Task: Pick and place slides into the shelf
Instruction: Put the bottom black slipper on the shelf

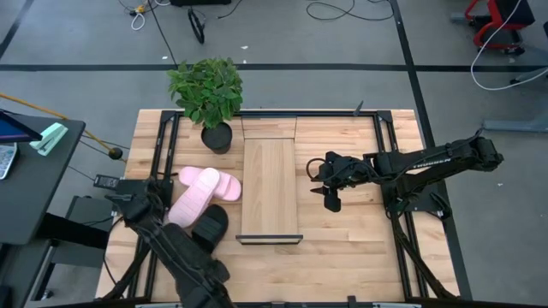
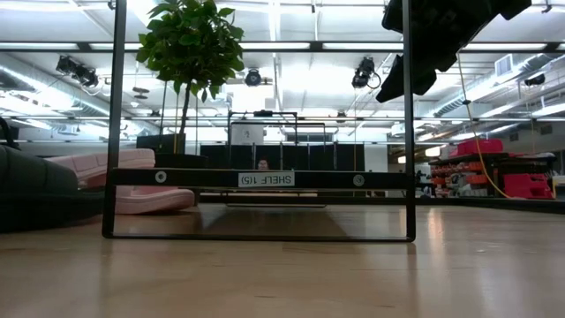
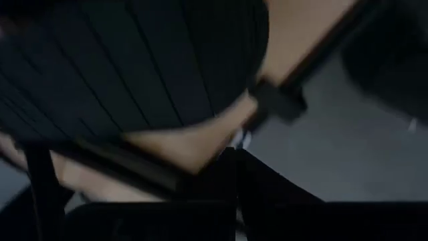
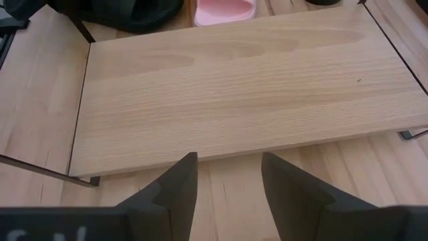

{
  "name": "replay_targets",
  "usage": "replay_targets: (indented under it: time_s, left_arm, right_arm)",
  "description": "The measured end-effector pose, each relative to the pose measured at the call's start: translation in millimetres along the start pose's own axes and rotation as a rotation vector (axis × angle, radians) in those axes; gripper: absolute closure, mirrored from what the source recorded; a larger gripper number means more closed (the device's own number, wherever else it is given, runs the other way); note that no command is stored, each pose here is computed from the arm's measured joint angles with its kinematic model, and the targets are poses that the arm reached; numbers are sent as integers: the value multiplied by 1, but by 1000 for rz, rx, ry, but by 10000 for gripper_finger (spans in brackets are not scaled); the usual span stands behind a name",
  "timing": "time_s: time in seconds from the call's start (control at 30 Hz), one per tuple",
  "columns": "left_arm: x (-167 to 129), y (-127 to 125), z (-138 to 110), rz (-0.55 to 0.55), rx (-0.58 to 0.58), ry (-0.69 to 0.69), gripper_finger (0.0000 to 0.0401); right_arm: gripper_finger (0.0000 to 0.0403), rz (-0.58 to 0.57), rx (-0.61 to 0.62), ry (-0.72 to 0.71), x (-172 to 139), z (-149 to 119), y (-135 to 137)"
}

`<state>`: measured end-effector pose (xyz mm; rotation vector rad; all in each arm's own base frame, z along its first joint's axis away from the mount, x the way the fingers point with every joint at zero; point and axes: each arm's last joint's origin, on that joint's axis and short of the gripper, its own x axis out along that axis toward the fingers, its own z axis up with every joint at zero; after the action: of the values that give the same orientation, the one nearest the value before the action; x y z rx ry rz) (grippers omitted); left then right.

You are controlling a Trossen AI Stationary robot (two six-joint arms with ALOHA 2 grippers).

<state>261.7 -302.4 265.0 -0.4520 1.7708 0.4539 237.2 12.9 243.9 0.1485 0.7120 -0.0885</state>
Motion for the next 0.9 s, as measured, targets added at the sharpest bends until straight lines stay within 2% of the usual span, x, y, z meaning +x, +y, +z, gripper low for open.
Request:
replay_targets:
  time_s: [0.13, 0.33, 0.6, 0.9]
  left_arm:
    - [-26, 15, -8, -39, -13, -219, 397]
    - [-51, 33, -22, -86, 37, -406, 384]
    - [-48, 30, -36, -36, 307, -450, 386]
    - [-45, 20, -51, -111, 346, -474, 386]
  right_arm:
    - [231, 0, 1, 0, 0, 0, 0]
    - [231, 0, 1, 0, 0, 0, 0]
    - [231, 0, 0, 0, 0, 0, 0]
    - [231, 0, 1, 0, 0, 0, 0]
